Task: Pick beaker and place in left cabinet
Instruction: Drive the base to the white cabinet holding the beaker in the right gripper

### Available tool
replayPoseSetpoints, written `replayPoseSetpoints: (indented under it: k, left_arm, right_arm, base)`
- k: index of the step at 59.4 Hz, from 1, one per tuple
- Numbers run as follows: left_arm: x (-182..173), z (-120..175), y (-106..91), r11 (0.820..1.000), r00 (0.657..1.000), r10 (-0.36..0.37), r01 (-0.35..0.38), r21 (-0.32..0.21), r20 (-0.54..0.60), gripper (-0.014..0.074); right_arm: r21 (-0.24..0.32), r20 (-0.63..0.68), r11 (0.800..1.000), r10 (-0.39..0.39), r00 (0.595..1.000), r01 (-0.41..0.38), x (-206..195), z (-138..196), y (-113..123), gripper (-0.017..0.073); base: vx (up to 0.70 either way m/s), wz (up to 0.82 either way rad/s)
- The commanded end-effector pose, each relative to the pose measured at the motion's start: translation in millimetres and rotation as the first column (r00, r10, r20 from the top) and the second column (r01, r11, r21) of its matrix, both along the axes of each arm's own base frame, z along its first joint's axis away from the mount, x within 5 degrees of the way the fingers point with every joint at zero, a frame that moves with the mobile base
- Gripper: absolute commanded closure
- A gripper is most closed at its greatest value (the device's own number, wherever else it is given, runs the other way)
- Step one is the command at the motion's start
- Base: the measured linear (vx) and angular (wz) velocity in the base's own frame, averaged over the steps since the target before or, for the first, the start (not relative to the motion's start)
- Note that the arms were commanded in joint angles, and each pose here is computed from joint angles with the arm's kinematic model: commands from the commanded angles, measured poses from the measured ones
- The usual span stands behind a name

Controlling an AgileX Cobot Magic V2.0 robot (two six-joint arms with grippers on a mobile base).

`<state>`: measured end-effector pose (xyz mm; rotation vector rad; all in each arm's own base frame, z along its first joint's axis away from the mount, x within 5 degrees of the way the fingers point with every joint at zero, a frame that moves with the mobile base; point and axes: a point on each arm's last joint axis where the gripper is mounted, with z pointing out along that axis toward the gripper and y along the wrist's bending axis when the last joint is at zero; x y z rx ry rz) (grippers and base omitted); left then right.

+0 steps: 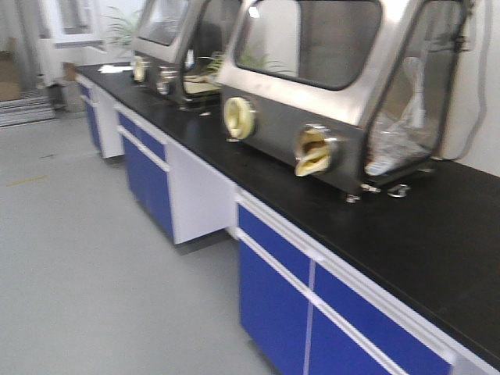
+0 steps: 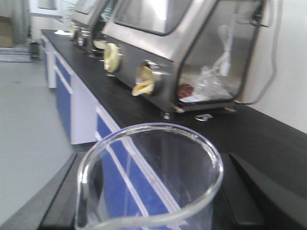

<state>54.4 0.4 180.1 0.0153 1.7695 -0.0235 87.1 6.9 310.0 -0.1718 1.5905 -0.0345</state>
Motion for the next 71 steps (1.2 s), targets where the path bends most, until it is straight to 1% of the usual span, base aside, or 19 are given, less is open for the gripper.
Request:
replayPoseSetpoints:
  k: [1,18,37,51,71]
  left_arm:
    - [0.1,11.7,-1.2,1.000,0.995,-0.013,0.014,-0.008,0.103,0.0590]
    - [0.1,11.7,-1.2,1.000,0.995,-0.013,0.014,-0.008,0.103,0.0590]
    - [0.1,11.7,-1.2,1.000,0.995,-0.013,0.014,-0.008,0.103,0.0590]
    - [0.1,11.7,-1.2,1.000,0.995,-0.013,0.014,-0.008,0.103,0.0590]
    - [0.1,11.7,-1.2,1.000,0.995,-0.013,0.014,-0.008,0.103,0.0590]
  right_arm:
    - [-0.019,0.073,0.999,0.031,0.997,-0.030,-0.8,14.2,2.7,0.0564]
    - [-0.019,0.073,0.999,0.031,0.997,-0.030,-0.8,14.2,2.7,0.0564]
    - [-0.019,0.073,0.999,0.031,0.997,-0.030,-0.8,14.2,2.7,0.0564]
    - [-0.019,0.073,0.999,0.031,0.997,-0.030,-0.8,14.2,2.7,0.0564]
    - [-0.019,0.073,0.999,0.031,0.997,-0.030,-0.8,14.2,2.7,0.0564]
  base:
    - [0.07,0.56]
    - [0.16,0.66]
    - [0.30,0.60]
    - [0.44,0.35]
    - [0.54,0.19]
